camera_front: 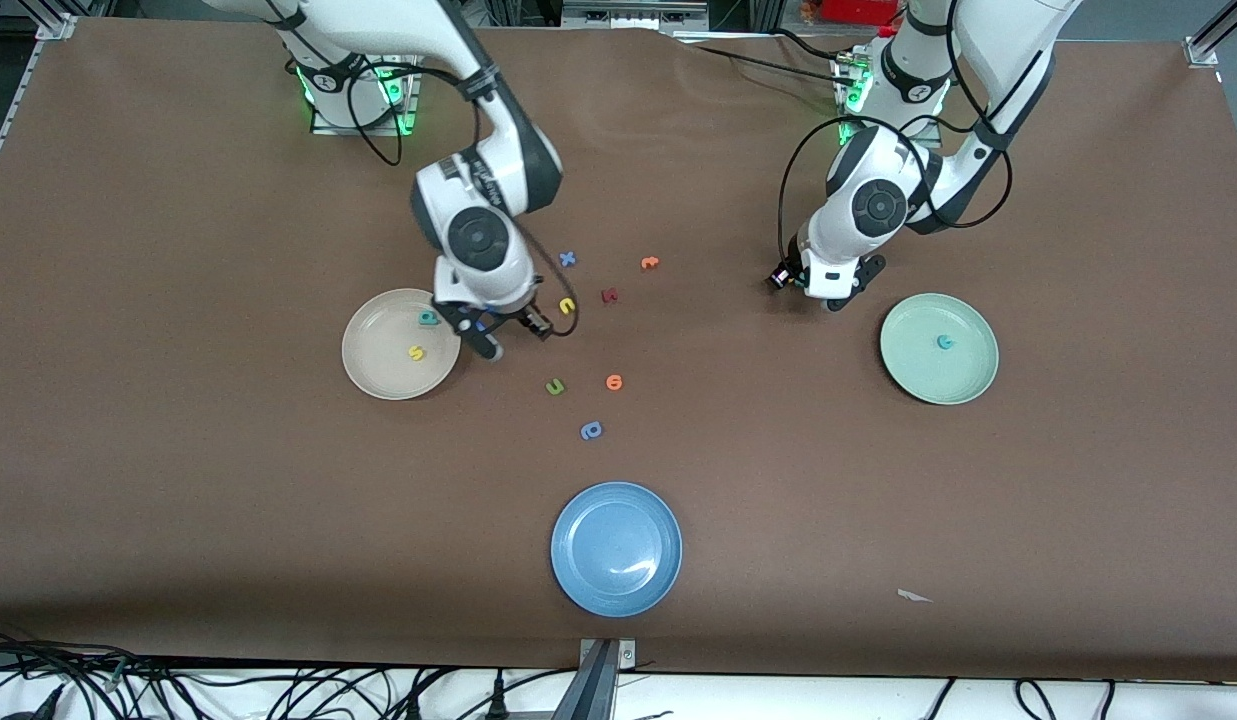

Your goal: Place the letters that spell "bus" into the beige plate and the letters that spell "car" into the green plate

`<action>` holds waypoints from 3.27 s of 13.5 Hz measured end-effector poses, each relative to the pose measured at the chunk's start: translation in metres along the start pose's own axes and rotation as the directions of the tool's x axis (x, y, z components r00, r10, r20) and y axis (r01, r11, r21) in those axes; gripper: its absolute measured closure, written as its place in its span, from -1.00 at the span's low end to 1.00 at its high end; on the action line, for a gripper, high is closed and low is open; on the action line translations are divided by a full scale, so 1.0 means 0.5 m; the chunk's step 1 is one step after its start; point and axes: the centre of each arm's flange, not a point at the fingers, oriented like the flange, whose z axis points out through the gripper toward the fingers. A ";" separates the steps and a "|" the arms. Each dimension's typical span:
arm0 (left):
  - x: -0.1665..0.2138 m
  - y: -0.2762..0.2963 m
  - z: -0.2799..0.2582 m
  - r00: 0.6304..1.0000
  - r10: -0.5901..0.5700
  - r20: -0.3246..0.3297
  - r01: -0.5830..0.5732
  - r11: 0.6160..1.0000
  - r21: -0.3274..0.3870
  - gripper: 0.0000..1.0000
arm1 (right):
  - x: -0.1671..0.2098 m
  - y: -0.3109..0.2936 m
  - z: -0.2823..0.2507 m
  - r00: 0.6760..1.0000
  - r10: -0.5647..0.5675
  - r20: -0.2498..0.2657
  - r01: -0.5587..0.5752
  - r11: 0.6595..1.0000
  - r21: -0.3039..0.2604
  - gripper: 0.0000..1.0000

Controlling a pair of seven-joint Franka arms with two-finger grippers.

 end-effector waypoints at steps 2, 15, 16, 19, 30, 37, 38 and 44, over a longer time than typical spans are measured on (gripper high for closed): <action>0.004 -0.001 -0.001 1.000 -0.002 0.000 0.002 1.000 -0.001 -0.14 | -0.036 -0.006 0.026 1.000 0.023 -0.009 -0.024 1.000 -0.003 -0.59; 0.004 0.013 -0.016 1.000 0.008 -0.008 -0.008 1.000 -0.019 0.46 | -0.114 -0.023 0.114 0.987 0.158 -0.042 -0.156 0.987 0.045 -0.12; 0.007 0.025 -0.028 1.000 0.009 -0.013 -0.009 0.999 -0.034 0.46 | -0.119 -0.023 0.119 0.986 0.160 -0.044 -0.158 0.986 0.045 -0.12; 0.024 0.074 -0.088 1.000 0.010 -0.016 -0.011 0.999 -0.045 0.46 | -0.121 -0.023 0.119 0.986 0.163 -0.044 -0.161 0.986 0.046 -0.12; 0.390 -0.066 -0.311 0.980 0.196 0.031 -0.197 0.980 0.027 0.46 | -0.109 -0.022 0.112 0.985 0.167 -0.050 -0.165 0.986 0.036 0.45; 0.504 -0.120 -0.176 0.956 0.288 0.049 -0.292 0.950 0.110 0.46 | 0.090 0.023 -0.036 0.998 -0.030 -0.063 0.025 0.997 -0.071 0.45; 0.508 -0.114 -0.167 0.956 0.290 0.049 -0.293 0.951 0.099 0.46 | 0.123 0.040 -0.061 0.997 -0.059 -0.057 0.055 0.995 -0.078 0.45; 0.516 -0.096 -0.183 0.958 0.285 0.029 -0.286 0.955 0.078 -0.22 | 0.351 0.213 -0.069 0.969 -0.247 -0.007 0.244 0.960 -0.141 0.45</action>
